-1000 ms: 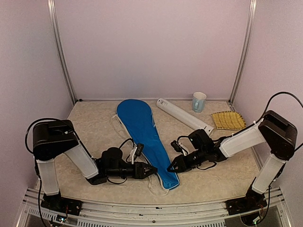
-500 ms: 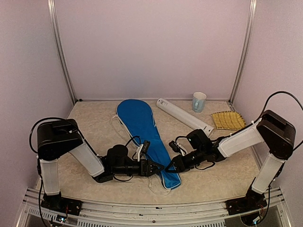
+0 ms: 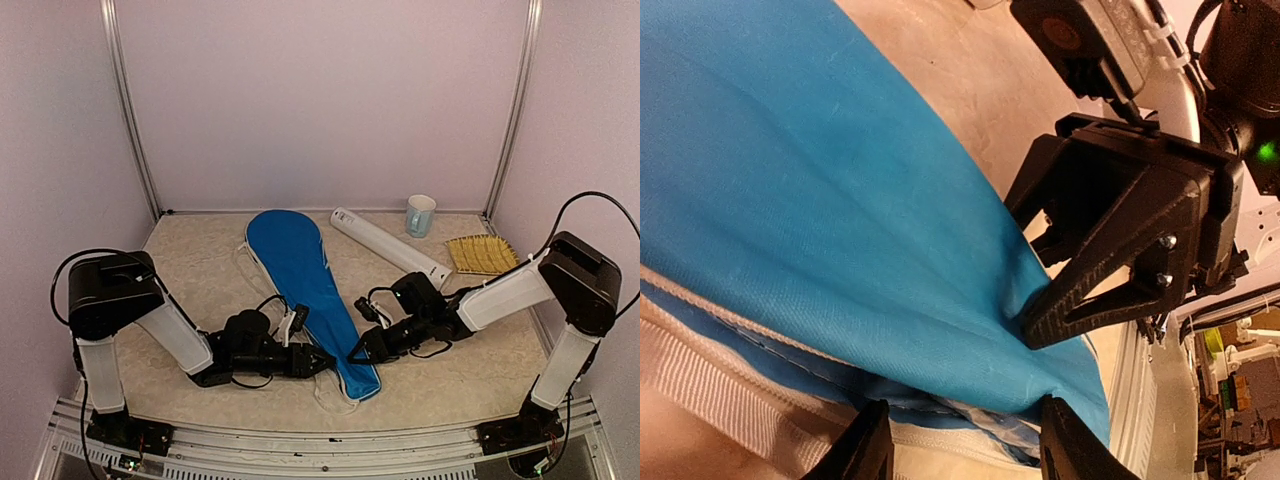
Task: Pack up the badminton gear
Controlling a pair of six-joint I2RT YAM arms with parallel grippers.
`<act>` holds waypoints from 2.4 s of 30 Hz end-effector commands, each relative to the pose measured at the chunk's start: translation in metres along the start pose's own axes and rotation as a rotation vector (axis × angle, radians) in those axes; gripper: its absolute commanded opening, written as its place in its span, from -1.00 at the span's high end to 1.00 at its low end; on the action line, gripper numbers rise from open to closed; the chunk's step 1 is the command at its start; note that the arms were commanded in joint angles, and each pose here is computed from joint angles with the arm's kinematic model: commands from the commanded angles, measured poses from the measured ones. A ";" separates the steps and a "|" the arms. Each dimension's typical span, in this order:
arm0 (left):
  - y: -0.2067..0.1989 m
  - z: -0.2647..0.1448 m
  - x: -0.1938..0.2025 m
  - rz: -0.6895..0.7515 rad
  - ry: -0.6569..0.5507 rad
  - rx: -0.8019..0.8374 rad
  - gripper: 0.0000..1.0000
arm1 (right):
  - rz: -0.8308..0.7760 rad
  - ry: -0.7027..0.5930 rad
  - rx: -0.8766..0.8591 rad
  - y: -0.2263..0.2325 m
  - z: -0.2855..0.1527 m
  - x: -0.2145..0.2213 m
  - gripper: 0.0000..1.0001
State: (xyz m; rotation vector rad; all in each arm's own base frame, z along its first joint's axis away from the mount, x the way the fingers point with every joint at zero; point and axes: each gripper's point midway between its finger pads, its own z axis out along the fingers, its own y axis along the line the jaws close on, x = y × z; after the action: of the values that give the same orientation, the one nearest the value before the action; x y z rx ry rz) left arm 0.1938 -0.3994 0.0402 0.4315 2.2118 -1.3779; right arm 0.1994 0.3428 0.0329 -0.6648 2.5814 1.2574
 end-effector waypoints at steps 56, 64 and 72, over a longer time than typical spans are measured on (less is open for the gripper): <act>0.211 -0.177 -0.228 0.020 -0.223 -0.789 -0.05 | -0.407 0.214 0.598 -0.032 0.044 -0.008 0.53; 0.202 -0.189 -0.235 0.047 -0.246 -0.770 0.08 | -0.417 0.212 0.704 -0.041 -0.007 0.011 0.50; 0.189 -0.182 -0.240 0.104 -0.251 -0.696 0.19 | -0.559 -0.015 0.597 0.031 0.013 -0.083 0.15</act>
State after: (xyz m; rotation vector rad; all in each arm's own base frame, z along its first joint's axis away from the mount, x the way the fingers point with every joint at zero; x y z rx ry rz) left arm 0.4424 -0.1471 0.0847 0.0401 2.2972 -0.4614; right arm 0.2411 0.3658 0.0573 -1.0632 2.4074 0.3084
